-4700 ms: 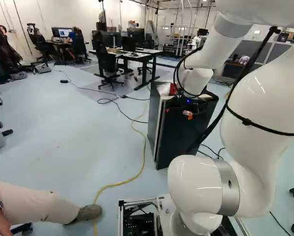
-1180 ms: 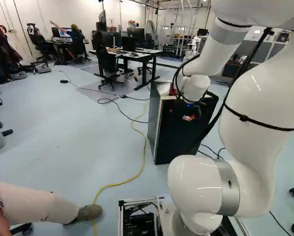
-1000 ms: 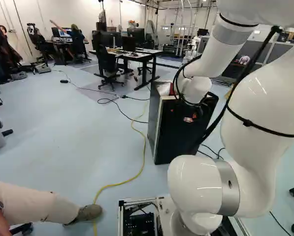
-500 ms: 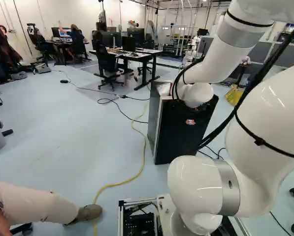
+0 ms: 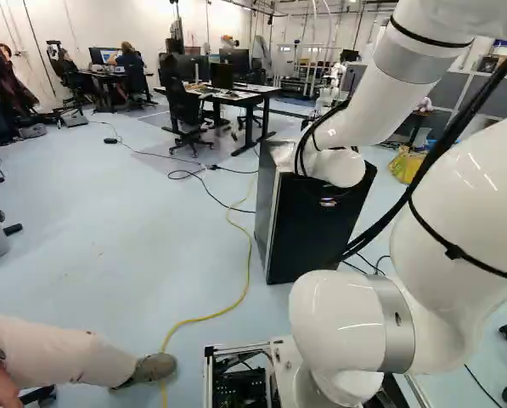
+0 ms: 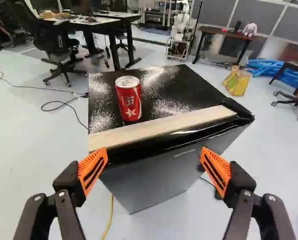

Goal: Grab a drink from the fridge

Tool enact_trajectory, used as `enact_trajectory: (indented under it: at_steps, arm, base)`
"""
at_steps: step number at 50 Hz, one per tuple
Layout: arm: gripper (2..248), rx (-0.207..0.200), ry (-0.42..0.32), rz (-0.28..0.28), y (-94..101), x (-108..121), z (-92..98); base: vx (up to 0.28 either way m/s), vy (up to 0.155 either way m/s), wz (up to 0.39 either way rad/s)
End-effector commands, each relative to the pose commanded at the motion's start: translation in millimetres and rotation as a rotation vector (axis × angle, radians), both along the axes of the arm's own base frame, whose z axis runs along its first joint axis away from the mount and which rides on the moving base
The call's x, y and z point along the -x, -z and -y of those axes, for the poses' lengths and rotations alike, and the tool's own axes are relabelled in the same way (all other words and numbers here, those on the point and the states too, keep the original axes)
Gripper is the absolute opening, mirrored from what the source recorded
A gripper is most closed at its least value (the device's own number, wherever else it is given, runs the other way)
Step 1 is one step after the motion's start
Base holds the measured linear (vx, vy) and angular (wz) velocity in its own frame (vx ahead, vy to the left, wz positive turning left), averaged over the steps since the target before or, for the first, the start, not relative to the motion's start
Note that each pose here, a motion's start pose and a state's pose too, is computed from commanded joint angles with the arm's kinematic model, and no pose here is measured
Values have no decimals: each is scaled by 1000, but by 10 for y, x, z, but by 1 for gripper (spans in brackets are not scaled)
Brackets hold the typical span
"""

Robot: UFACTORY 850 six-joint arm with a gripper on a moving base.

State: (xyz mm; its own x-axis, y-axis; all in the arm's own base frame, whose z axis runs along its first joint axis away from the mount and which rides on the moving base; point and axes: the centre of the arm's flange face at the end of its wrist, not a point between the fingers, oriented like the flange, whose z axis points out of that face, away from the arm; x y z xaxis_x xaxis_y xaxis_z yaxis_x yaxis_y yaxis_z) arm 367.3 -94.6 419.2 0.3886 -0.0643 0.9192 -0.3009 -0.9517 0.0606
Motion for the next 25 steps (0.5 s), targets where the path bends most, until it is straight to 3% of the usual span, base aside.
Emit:
enact_trajectory:
  at_steps: [25]
  arm:
    - [247, 80, -34, 135, 55, -161, 12]
  base:
    - [0, 0, 0]
